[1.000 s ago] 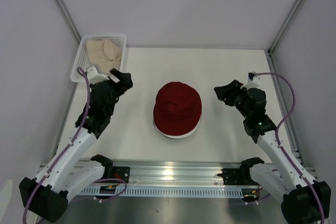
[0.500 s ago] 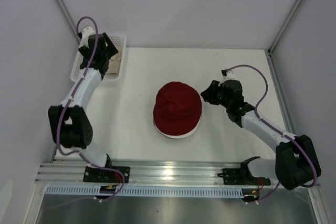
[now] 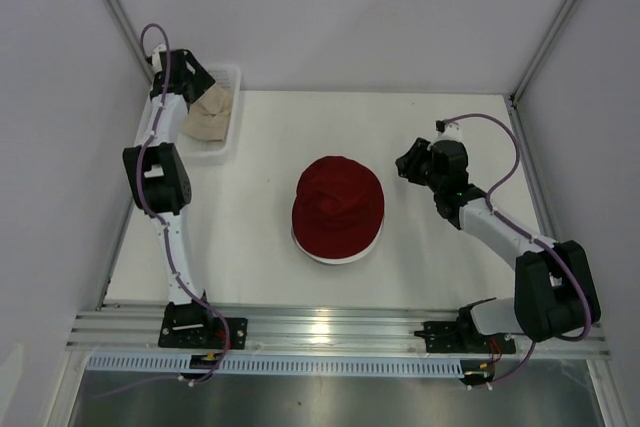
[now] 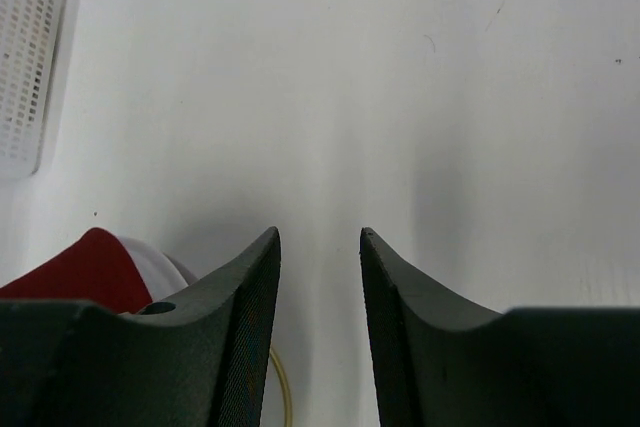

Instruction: Stack the hats

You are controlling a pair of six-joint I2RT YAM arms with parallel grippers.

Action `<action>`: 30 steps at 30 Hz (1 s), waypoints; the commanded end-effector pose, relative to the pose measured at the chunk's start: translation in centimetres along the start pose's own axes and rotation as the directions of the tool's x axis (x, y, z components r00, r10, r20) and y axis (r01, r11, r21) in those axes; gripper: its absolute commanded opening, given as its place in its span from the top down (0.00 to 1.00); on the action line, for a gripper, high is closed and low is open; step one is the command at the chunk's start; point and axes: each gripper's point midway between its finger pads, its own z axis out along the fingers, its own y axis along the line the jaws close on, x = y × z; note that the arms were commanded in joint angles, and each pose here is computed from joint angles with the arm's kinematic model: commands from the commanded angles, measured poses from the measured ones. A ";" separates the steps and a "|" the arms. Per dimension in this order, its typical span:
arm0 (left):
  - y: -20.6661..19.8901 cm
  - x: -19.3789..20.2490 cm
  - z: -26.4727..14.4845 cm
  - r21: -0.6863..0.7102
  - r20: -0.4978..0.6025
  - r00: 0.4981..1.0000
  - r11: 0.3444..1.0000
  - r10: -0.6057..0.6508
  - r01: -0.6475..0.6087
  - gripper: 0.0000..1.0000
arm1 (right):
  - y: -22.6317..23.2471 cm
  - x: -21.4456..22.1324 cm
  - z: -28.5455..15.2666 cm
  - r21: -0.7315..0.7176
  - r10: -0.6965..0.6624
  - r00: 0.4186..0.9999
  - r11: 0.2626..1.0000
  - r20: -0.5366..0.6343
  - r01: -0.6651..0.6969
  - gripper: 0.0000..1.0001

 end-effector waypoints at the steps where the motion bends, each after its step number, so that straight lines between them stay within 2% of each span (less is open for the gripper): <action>1: -2.5 -1.9 0.9 0.120 0.009 0.976 0.969 -0.217 0.215 0.11 | 1.0 -2.1 1.5 -0.027 0.015 0.998 1.000 0.063 -0.014 0.58; 6: -1.7 -0.9 2.7 0.071 0.003 0.931 0.929 -0.364 0.363 0.10 | 1.4 -1.0 3.3 -0.047 0.024 1.000 0.999 0.000 -0.024 0.58; 11: 0.3 1.2 4.3 -0.021 0.003 0.879 0.879 -0.477 0.477 0.09 | 1.6 -1.4 3.5 -0.057 0.026 1.000 0.998 0.003 -0.025 0.58; 18: 1.1 4.0 6.2 -0.065 -0.033 0.822 0.822 -0.568 0.565 0.13 | 1.9 -1.8 3.4 -0.068 0.021 1.000 0.997 0.016 -0.020 0.57; 23: 1.6 4.4 6.6 -0.080 -0.031 0.796 0.795 -0.605 0.602 0.17 | 2.0 -1.9 3.7 -0.071 0.023 1.000 0.997 0.018 -0.022 0.57; 25: 1.5 4.7 7.1 -0.076 -0.040 0.788 0.788 -0.614 0.610 0.23 | 2.2 -1.9 3.9 -0.082 0.023 1.000 0.996 0.016 -0.021 0.57; 26: 1.2 4.7 7.2 -0.070 -0.046 0.780 0.781 -0.623 0.620 0.29 | 2.3 -1.8 4.0 -0.088 0.021 1.000 0.996 0.013 -0.020 0.57; 27: 1.0 4.8 7.4 -0.064 -0.058 0.773 0.775 -0.632 0.629 0.39 | 2.2 -1.6 4.1 -0.086 0.024 1.000 0.996 0.007 -0.023 0.57; 29: 0.6 4.8 7.6 -0.047 -0.063 0.767 0.769 -0.639 0.637 0.48 | 2.3 -1.7 4.2 -0.088 0.027 1.000 0.996 0.007 -0.026 0.57; 30: 0.7 5.0 7.7 -0.051 -0.065 0.762 0.764 -0.645 0.643 0.56 | 2.3 -1.7 4.3 -0.088 0.025 1.000 0.996 0.007 -0.024 0.57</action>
